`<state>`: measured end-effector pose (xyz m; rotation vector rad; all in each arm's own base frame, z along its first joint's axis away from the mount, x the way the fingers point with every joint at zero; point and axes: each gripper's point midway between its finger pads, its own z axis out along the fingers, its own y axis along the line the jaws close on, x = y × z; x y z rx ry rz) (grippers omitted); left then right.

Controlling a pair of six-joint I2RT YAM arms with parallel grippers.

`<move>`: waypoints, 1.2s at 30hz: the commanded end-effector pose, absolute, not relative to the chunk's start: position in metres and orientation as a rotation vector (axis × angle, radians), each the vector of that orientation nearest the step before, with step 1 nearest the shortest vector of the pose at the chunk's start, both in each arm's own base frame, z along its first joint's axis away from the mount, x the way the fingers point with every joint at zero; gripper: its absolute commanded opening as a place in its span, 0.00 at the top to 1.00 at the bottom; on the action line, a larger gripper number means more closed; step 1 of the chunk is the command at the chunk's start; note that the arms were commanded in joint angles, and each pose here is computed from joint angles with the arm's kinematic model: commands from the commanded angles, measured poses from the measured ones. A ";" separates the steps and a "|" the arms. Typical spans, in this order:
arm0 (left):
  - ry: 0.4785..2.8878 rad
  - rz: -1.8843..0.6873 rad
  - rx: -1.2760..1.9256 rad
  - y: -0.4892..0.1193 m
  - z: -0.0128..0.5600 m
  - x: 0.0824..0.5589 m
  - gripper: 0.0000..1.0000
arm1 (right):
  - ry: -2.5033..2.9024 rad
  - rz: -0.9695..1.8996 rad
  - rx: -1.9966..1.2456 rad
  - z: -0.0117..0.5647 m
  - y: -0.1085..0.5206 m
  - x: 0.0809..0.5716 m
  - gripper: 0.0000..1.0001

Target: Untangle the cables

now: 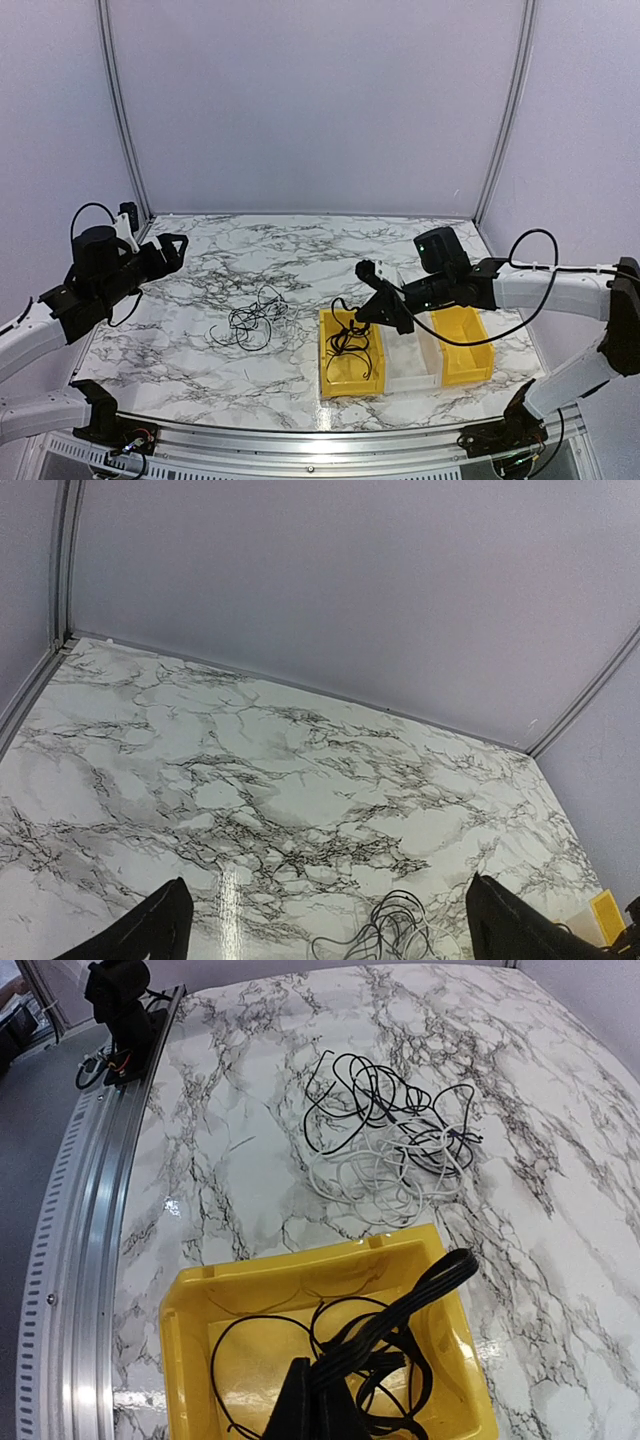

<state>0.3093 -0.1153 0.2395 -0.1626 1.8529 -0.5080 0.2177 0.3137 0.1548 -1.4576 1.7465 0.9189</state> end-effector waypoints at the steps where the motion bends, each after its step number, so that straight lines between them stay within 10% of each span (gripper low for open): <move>1: 1.864 -0.513 -0.193 -0.112 0.234 0.307 0.02 | 1.692 0.844 -1.548 0.151 0.304 0.220 1.00; 14: 1.892 -0.525 -0.167 -0.118 0.222 0.310 0.04 | 1.694 0.892 -1.886 0.121 0.299 0.154 1.00; 29: 1.918 -0.581 -0.171 -0.131 0.212 0.319 0.06 | 2.092 0.640 -1.416 0.102 0.320 0.238 1.00; 36: 1.924 -0.592 -0.166 -0.134 0.210 0.320 0.06 | 2.046 0.637 -1.447 0.129 0.324 0.239 0.65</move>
